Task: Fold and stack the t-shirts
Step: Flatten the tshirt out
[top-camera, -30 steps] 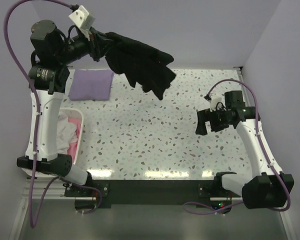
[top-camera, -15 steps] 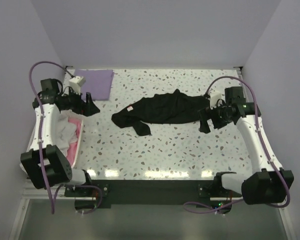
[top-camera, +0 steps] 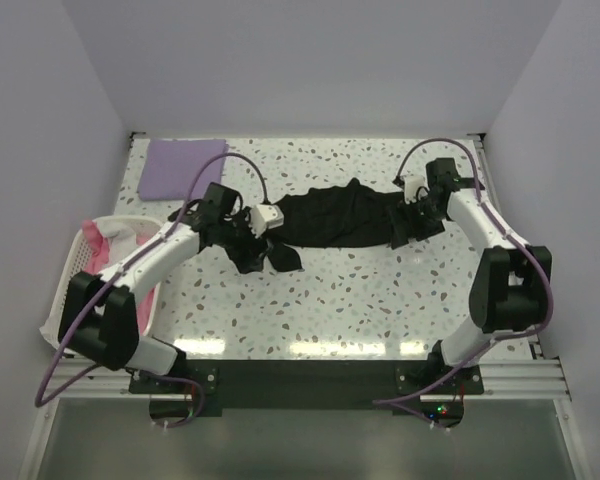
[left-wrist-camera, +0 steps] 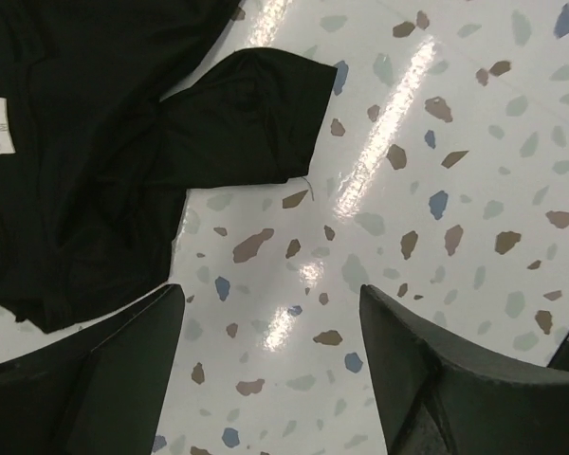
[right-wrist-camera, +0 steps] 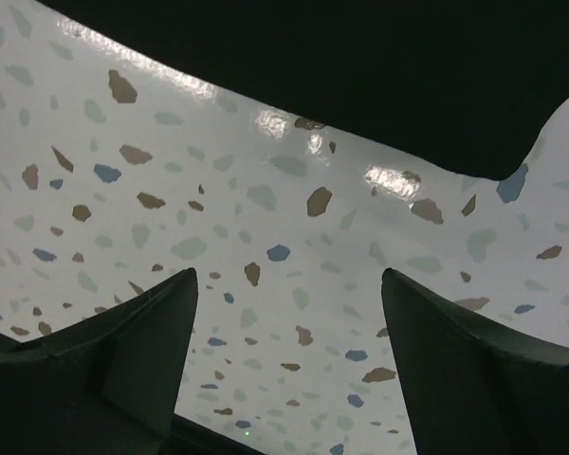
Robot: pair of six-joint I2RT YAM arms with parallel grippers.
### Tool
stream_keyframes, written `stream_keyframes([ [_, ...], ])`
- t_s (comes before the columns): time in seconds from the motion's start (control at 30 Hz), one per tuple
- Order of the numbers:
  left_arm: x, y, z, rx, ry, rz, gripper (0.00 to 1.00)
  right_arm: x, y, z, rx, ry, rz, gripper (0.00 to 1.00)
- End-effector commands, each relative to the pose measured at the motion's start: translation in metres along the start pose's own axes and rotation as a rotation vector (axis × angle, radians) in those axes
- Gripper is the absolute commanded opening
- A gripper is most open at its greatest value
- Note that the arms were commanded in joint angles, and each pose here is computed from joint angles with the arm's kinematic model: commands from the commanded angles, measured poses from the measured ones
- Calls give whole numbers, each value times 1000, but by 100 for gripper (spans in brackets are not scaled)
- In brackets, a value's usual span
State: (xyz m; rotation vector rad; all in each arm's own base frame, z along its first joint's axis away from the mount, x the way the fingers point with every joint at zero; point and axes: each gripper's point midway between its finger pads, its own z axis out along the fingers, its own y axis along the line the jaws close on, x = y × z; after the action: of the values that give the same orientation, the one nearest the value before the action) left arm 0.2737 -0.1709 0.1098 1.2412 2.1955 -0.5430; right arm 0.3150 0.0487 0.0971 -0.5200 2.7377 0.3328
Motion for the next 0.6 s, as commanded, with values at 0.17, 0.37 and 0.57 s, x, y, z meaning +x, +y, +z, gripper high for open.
stream_keyframes([
  [0.17, -25, 29, 67, -148, 48, 115, 85, -57, -43, 40, 104, -67, 43, 76],
  [0.37, -4, 41, 99, -174, 147, 128, 78, -60, -60, 70, 129, -12, 46, 72],
  [0.57, 26, 35, 95, -173, 215, 129, 34, -43, -76, 80, 187, 66, -13, 50],
])
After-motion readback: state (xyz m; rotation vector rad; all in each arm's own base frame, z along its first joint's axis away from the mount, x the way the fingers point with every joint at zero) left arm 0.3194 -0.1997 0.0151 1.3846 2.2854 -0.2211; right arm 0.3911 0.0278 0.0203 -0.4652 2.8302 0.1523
